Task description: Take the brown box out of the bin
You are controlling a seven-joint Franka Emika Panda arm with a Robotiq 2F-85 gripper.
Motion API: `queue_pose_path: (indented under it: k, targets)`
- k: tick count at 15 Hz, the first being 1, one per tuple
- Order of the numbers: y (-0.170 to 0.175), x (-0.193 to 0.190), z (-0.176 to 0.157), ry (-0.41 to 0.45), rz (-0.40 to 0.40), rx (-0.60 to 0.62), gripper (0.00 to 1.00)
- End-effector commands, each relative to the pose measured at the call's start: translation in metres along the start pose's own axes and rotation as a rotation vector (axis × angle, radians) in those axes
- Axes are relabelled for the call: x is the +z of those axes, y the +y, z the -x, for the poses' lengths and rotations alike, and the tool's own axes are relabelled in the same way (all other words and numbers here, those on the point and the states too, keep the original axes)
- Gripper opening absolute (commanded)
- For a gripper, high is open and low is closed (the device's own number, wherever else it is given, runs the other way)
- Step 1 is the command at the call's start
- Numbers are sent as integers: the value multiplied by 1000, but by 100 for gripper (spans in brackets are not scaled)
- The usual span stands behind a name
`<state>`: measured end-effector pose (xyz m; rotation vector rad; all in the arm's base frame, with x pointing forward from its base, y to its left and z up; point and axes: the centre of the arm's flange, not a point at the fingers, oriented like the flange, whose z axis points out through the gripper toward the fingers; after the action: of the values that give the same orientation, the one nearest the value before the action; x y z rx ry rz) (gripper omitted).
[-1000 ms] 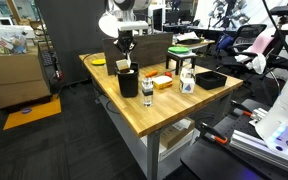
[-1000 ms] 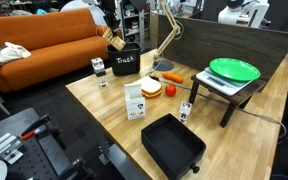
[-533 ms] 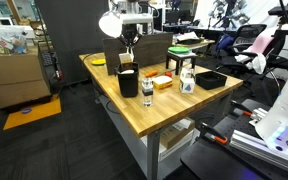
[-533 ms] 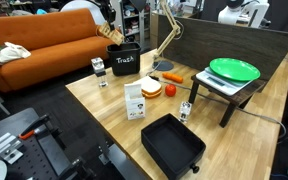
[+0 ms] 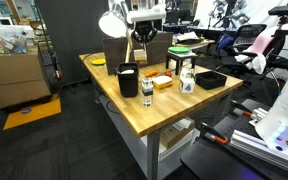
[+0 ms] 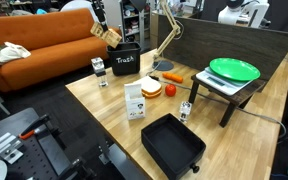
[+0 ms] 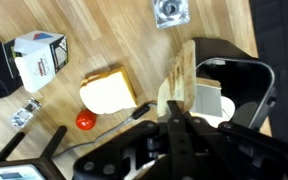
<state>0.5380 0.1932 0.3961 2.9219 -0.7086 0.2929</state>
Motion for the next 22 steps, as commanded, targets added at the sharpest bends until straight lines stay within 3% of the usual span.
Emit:
queue_pose_path:
  k: [1, 8, 15, 22]
  targets:
    - [37, 10, 24, 5, 46, 126, 0]
    - [84, 58, 57, -127, 82, 384, 0]
    - [99, 103, 86, -284, -14, 594, 0]
    - [107, 126, 111, -362, -64, 730, 0]
